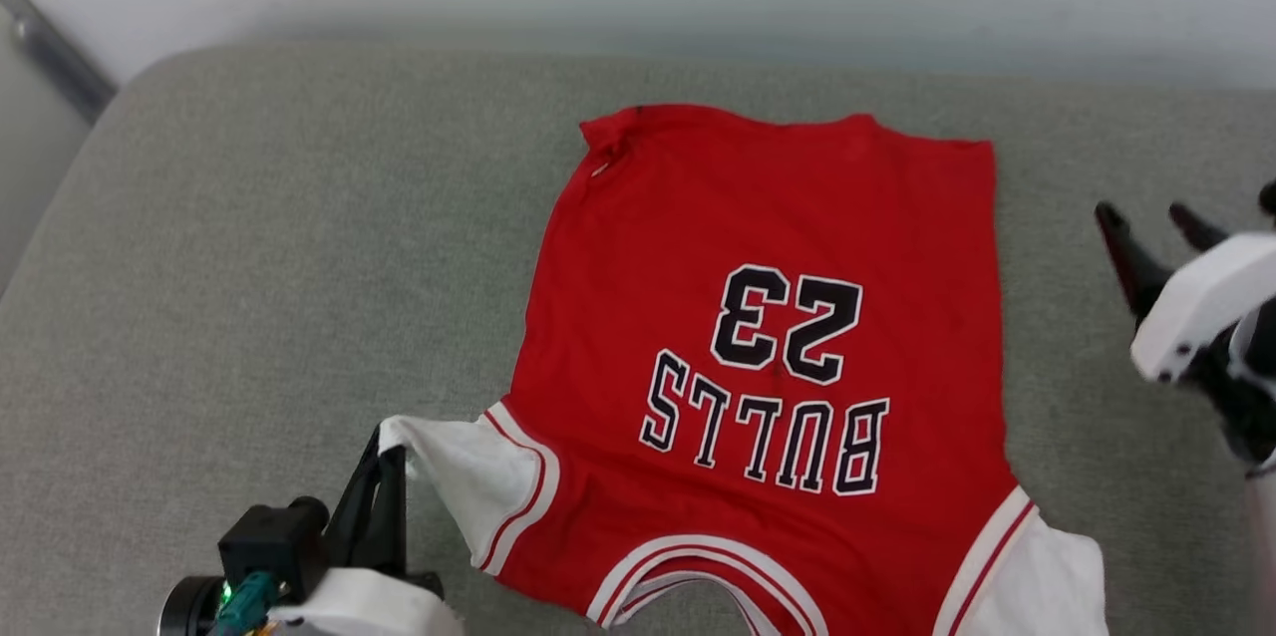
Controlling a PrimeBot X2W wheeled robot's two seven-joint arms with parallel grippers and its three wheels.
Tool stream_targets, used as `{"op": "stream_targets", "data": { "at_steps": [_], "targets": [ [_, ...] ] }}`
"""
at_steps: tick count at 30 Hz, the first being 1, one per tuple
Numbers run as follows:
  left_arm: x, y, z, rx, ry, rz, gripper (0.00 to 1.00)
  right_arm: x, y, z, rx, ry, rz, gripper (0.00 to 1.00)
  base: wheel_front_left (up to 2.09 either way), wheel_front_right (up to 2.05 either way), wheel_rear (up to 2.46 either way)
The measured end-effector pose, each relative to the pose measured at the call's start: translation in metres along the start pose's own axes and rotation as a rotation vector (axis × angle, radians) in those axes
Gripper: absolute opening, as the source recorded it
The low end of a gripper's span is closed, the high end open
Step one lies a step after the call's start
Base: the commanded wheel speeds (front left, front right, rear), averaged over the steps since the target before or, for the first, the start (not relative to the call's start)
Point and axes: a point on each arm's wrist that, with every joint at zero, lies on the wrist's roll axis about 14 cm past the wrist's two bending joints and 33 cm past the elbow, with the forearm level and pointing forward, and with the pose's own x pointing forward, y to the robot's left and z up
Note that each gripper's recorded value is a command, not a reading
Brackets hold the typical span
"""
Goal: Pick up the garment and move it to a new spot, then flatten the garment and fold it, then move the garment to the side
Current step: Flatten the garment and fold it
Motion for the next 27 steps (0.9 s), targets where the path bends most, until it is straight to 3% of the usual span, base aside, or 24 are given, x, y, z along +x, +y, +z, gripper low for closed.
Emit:
{"op": "stream_targets", "data": {
  "at_steps": [5, 12, 20, 25, 26, 27],
  "targets": [
    [0.025, -0.008, 0.002, -0.001, -0.028, -0.016, 0.0, 0.066, -0.013, 0.008, 0.052, 0.123, -0.01, 1.0, 0.0, 0.0, 0.0],
    [0.05, -0.005, -0.012, -0.011, -0.028, 0.009, 0.0, 0.143, -0.001, -0.014, 0.046, 0.379, 0.026, 1.0, 0.0, 0.0, 0.0],
    [0.065, 0.004, -0.039, -0.006, 0.022, 0.043, 0.0, 0.183, 0.02, -0.085, 0.072, 0.616, 0.063, 1.0, 0.0, 0.0, 0.0],
    [0.065, 0.01, -0.045, 0.002, 0.032, 0.065, 0.0, 0.188, 0.022, -0.101, 0.135, 0.724, 0.059, 1.0, 0.0, 0.0, 0.0],
    [0.065, 0.01, -0.045, 0.002, 0.033, 0.065, 0.0, 0.187, 0.022, -0.101, 0.141, 0.737, 0.057, 0.62, 0.0, 0.0, 0.0],
    [0.064, 0.011, -0.045, 0.002, 0.033, 0.066, 0.0, 0.186, 0.022, -0.102, 0.147, 0.743, 0.054, 0.02, 0.0, 0.0, 0.0]
  ]
}}
